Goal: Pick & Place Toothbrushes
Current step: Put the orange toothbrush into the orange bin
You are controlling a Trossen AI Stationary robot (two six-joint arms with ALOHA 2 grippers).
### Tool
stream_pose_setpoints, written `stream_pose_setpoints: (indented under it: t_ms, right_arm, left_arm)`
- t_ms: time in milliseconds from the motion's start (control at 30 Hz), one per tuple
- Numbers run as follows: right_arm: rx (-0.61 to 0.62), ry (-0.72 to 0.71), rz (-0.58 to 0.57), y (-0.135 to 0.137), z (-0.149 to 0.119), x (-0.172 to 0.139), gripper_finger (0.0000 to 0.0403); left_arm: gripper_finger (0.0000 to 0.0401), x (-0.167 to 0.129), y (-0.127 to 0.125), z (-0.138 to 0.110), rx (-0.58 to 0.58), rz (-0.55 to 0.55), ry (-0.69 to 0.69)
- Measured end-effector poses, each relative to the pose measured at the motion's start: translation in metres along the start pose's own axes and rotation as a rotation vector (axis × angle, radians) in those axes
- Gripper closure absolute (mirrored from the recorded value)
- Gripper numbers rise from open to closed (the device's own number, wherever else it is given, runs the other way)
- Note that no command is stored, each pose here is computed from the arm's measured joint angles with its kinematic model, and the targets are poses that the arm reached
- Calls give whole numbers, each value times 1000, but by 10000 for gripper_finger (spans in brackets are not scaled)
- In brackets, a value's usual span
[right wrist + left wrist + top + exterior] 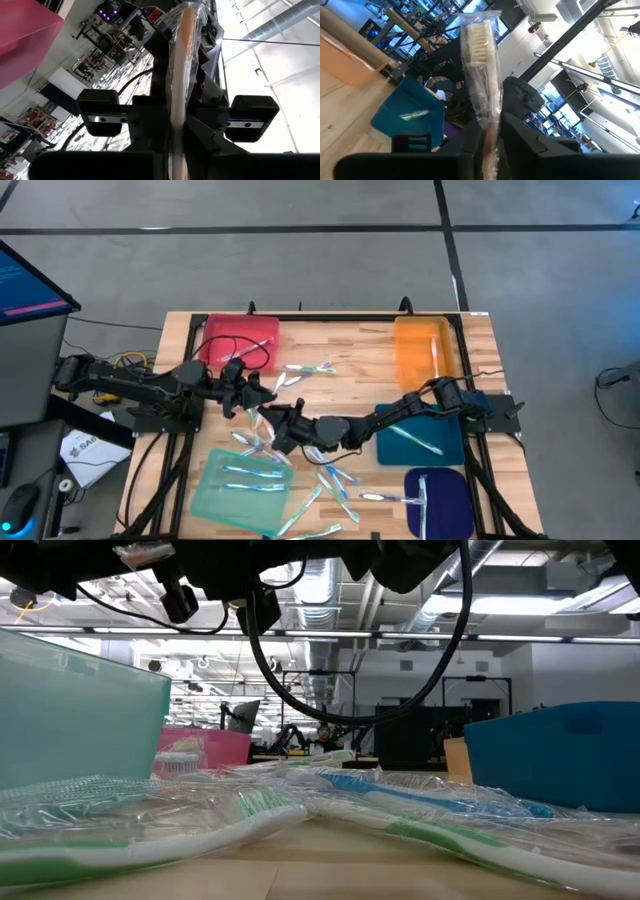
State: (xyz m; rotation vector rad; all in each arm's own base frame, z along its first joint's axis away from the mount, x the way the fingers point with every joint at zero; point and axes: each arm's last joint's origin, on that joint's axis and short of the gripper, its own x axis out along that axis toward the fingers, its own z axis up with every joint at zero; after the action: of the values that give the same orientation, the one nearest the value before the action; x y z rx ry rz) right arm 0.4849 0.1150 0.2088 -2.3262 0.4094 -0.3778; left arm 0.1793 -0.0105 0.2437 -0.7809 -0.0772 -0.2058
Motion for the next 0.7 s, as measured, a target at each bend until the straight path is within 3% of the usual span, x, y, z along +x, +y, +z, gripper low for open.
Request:
stream_pose_setpoints:
  t_ms: [167, 367, 567, 700]
  right_arm:
    - [3, 15, 19, 0, 0, 0, 383]
    - [138, 28, 22, -4, 2, -4, 383]
    - [169, 44, 45, -4, 3, -5, 383]
    - [206, 44, 43, -4, 3, -5, 383]
  left_arm:
    - [312, 0, 0, 0, 69, -3, 1]
    - [287, -3, -2, 3, 224, 11, -31]
    - [263, -6, -2, 11, 348, 56, -105]
    - [251, -7, 1, 15, 364, 83, -128]
